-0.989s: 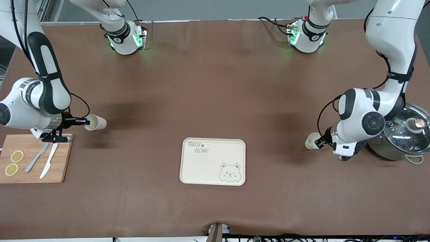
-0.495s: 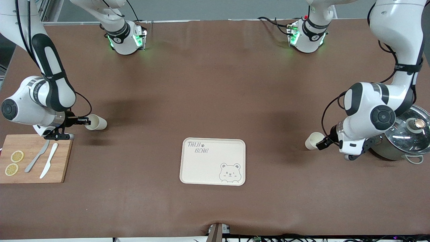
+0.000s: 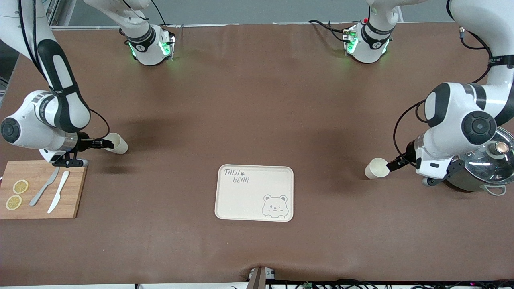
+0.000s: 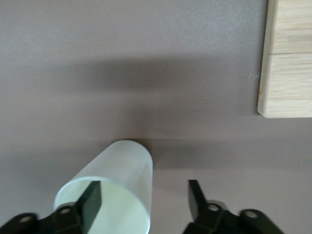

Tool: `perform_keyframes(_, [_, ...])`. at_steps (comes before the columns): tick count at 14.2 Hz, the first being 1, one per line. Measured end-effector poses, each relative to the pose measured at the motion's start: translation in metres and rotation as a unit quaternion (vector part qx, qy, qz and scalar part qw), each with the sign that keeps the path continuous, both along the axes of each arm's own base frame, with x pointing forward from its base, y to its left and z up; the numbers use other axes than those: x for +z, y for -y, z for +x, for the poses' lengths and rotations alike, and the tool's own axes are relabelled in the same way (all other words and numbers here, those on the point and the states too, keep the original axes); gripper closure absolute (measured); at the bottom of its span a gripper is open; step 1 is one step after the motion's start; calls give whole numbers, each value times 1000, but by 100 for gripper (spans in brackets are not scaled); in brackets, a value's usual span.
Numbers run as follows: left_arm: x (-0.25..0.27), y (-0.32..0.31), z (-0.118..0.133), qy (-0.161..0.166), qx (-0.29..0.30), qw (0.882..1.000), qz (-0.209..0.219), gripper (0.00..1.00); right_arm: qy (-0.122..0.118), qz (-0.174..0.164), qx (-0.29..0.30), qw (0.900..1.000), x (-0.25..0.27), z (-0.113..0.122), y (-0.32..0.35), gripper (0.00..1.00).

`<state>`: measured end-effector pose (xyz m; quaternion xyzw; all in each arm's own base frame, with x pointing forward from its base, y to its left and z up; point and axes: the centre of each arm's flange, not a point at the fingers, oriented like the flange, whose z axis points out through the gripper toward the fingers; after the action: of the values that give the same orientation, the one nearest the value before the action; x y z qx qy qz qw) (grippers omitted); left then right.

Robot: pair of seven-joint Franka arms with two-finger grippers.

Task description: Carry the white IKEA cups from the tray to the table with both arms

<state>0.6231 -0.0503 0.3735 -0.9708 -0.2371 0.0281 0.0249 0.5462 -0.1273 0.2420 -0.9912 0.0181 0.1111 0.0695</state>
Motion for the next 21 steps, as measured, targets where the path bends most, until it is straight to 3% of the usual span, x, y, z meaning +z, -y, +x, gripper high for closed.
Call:
perform_keyframes(1, [11, -1, -1, 6, -11, 1000, 1, 0, -9, 7, 3, 1000, 18, 5, -1, 2])
perform_keyframes(6, [65, -4, -13, 18, -53, 998, 8, 0, -8, 13, 28, 1000, 129, 48, 1, 0])
perform_keyframes(9, [96, -6, -20, 11, -77, 997, 11, 0, 11, 6, 33, 999, 195, 74, 10, 0])
perform_keyframes(13, [122, -28, -27, 0, -116, 993, 12, 0, 55, -32, 68, 996, 261, 100, -9, 0])
perform_keyframes(15, [141, -26, -34, 6, -137, 991, 14, 0, 62, -37, 90, 993, 291, 101, -36, 0])
perform_keyframes(17, [162, -16, -45, 7, -152, 988, 16, 0, 87, -43, 97, 991, 331, 93, -54, 0])
perform_keyframes(19, [182, -8, -55, 8, -156, 988, 15, 0, 101, -46, 77, 991, 371, 72, -54, 0])
perform_keyframes(21, [202, -8, -60, 10, -156, 988, 16, 0, 95, -48, 35, 994, 397, 51, -51, 0])
